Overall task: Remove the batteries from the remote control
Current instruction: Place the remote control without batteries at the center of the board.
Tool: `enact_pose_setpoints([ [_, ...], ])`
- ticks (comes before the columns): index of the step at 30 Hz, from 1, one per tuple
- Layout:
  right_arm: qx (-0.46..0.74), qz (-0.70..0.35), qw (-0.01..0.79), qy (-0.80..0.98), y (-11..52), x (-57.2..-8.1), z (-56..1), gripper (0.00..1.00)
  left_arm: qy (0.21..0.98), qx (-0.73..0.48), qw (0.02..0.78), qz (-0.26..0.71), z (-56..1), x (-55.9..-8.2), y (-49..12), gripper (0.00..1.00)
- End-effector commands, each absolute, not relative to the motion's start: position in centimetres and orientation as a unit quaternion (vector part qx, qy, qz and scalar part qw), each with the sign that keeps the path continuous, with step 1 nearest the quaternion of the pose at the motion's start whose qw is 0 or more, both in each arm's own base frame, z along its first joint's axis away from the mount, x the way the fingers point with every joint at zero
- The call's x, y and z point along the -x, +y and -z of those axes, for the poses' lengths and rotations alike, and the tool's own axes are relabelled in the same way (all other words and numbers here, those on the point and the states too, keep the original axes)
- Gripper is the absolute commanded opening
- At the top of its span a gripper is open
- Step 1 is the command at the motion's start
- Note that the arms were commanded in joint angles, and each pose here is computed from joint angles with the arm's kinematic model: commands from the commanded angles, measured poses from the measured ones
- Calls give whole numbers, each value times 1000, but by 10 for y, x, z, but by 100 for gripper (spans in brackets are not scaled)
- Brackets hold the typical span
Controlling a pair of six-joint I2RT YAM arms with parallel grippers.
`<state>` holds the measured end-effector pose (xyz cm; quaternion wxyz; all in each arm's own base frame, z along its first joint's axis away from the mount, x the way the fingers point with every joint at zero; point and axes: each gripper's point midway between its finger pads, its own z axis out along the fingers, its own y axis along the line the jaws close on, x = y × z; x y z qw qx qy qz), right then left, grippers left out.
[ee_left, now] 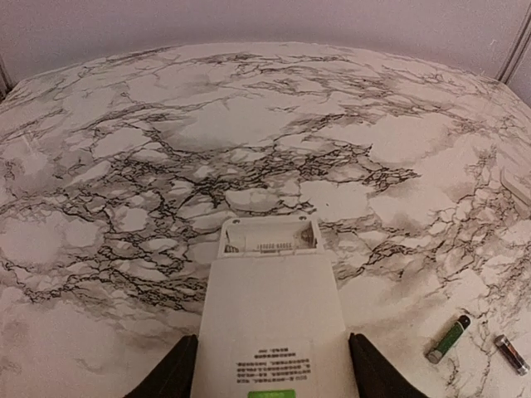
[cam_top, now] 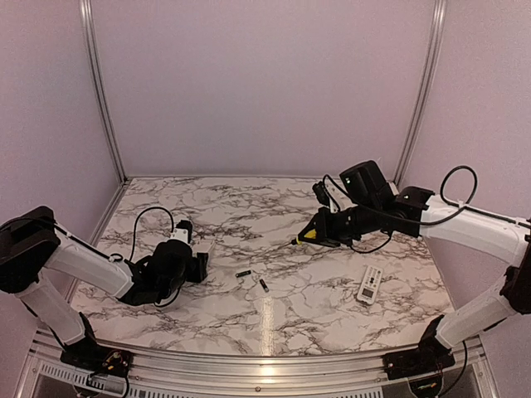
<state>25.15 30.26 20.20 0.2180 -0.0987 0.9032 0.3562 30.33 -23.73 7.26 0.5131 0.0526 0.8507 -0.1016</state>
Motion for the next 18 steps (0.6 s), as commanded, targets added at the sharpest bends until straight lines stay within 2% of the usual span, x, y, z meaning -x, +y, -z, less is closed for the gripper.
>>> enact_pose_setpoints([
  [1, 105, -353, 237, 899, 307, -264, -217, 0, 847, -12, 521, 104, -76, -311, -238, 0],
  [6, 121, -349, 239, 898, 313, -268, -219, 0, 861, -1, 499, 95, -61, -308, -235, 4],
  [8, 120, -348, 244, 897, 312, -269, -220, 0, 865, -1, 492, 99, -56, -306, -236, 8],
  [18, 127, -346, 246, 897, 311, -269, -219, 0, 876, 1, 472, 98, -43, -300, -233, 41],
])
